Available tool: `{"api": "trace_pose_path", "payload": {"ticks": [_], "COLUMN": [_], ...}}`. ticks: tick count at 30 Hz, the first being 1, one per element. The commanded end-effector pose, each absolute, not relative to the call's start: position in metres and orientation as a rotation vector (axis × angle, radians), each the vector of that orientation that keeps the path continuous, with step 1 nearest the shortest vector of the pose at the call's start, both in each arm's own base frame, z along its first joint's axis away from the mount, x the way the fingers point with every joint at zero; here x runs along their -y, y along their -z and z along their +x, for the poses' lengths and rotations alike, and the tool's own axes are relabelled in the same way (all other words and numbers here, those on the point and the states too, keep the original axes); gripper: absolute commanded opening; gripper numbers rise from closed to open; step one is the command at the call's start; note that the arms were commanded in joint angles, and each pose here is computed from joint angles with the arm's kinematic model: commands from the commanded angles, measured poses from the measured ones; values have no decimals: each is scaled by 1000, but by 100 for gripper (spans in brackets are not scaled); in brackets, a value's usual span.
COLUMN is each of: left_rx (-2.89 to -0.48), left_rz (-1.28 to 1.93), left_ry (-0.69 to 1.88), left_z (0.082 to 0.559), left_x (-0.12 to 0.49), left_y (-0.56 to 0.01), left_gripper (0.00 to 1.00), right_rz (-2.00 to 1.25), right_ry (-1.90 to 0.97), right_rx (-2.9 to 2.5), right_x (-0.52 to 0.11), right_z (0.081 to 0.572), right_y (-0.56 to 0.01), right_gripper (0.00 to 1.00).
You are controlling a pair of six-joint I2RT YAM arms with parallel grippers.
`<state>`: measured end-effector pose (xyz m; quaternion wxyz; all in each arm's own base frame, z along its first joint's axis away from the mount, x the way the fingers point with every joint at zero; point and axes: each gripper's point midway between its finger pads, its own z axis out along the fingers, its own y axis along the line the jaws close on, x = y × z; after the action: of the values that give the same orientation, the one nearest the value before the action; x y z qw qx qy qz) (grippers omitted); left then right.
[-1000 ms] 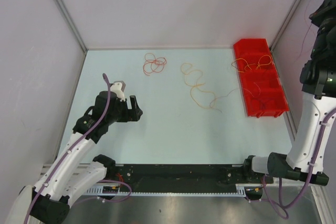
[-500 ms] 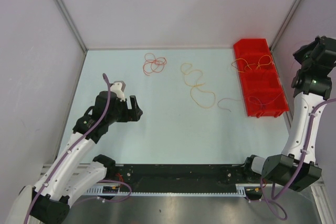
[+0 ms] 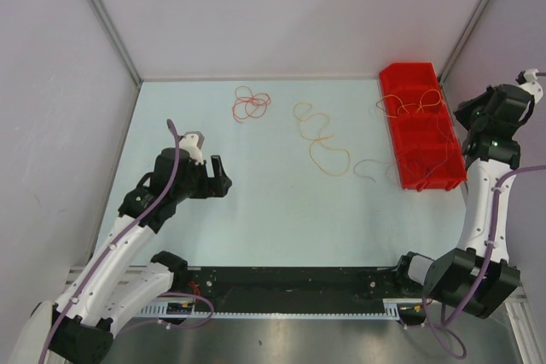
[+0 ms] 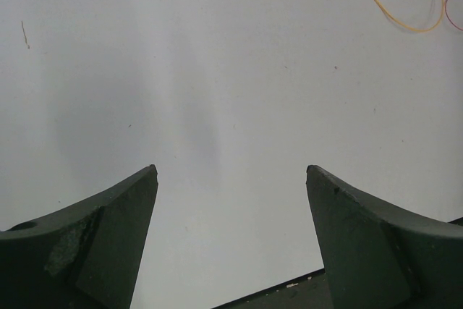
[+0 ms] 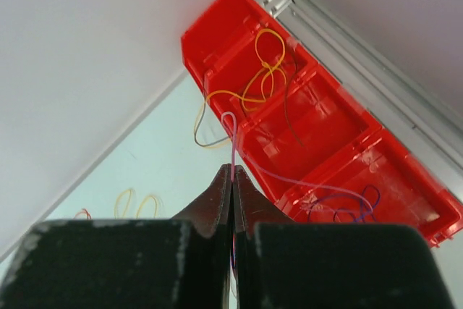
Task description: Untangle the cables
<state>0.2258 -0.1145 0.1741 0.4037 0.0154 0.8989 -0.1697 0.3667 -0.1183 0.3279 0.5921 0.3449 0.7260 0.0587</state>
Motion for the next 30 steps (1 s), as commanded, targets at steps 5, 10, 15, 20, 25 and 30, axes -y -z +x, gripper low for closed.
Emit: {"api": "trace_pose_path", "payload": {"ticks": [5, 10, 15, 20, 25, 30], "left_rx": [-2232, -2231, -2231, -2232, -2238, -2239], "left_rz": [50, 51, 52, 50, 50, 50], "left_ry": [433, 435, 435, 432, 430, 430], "left_z": [229, 229, 229, 229, 229, 229], "left_x": [116, 116, 116, 116, 116, 116], "left_y": [-180, -180, -180, -180, -179, -178], "left_gripper": [89, 89, 89, 89, 89, 89], "right_rz": [868, 947, 1011, 1043, 1060, 1121], "right_ry": [-152, -68, -6, -167, -200, -208], "right_rx": [-1735, -1760, -1755, -1674, -1643, -1756], "right_x": [120, 132, 150, 165, 169, 161], "right_z": [367, 358, 362, 383, 394, 388], "right_y": [-302, -277, -260, -268, -280, -240], "right_gripper": [0, 0, 0, 0, 0, 0]}}
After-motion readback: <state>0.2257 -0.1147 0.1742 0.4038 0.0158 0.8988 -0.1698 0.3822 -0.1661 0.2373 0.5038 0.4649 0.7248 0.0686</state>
